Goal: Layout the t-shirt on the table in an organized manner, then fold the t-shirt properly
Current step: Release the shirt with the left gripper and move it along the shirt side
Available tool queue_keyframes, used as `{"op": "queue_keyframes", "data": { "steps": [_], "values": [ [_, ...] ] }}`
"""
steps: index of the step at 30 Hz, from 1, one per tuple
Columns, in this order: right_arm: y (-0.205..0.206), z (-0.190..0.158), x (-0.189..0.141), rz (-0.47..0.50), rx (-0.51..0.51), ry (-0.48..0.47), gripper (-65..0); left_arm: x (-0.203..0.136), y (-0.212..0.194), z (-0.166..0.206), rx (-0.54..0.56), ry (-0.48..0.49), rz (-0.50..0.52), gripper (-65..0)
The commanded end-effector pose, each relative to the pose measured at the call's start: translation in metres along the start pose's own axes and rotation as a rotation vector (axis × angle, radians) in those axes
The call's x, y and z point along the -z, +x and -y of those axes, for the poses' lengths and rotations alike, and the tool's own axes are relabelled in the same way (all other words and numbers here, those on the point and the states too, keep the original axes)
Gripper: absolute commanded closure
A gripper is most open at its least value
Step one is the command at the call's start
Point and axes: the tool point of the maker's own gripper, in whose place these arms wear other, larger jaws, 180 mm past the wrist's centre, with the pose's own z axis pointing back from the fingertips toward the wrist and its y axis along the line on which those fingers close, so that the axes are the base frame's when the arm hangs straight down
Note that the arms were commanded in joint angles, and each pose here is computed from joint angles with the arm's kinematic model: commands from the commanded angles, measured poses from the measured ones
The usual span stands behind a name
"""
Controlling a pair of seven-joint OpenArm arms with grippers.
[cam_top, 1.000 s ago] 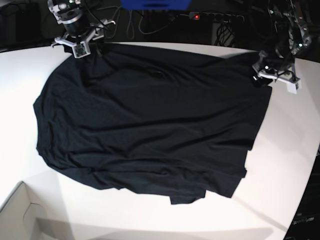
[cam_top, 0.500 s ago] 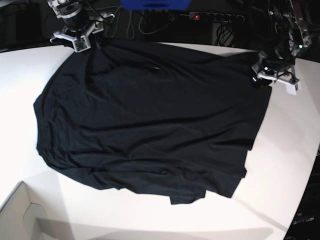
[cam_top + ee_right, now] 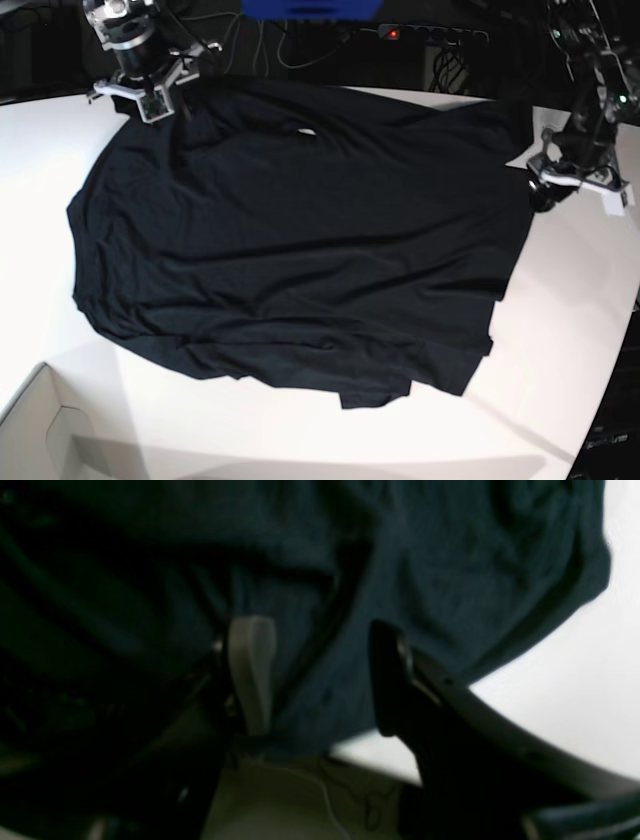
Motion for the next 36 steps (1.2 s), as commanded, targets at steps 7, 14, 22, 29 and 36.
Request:
{"op": "queue_keyframes", "data": {
  "steps": [7,14,22,29,36],
  "values": [
    [0.008,0.001,-0.002,0.035,0.000,-0.004,-30.4,0.042,0.023,-0.003,-0.094,-0.009,0.017,-33.4],
    [0.010,0.004,-0.001,0.039,-0.001,-0.011,-30.4,0.064,-0.012,-0.044,-0.108,0.120,-0.089,-33.4],
    [0.009,0.004,-0.001,0.036,0.000,-0.010,-30.3,0.049,-0.034,-0.078,-0.058,0.211,-0.145,-33.4],
    [0.009,0.002,-0.001,0.037,0.000,-0.006,-30.3,0.036,-0.010,-0.056,-0.055,0.128,-0.076,-33.3],
    [0.010,0.002,-0.001,0.039,0.000,-0.006,-30.3,0.029,0.017,0.011,0.008,-0.030,0.006,-33.3]
  ]
}}
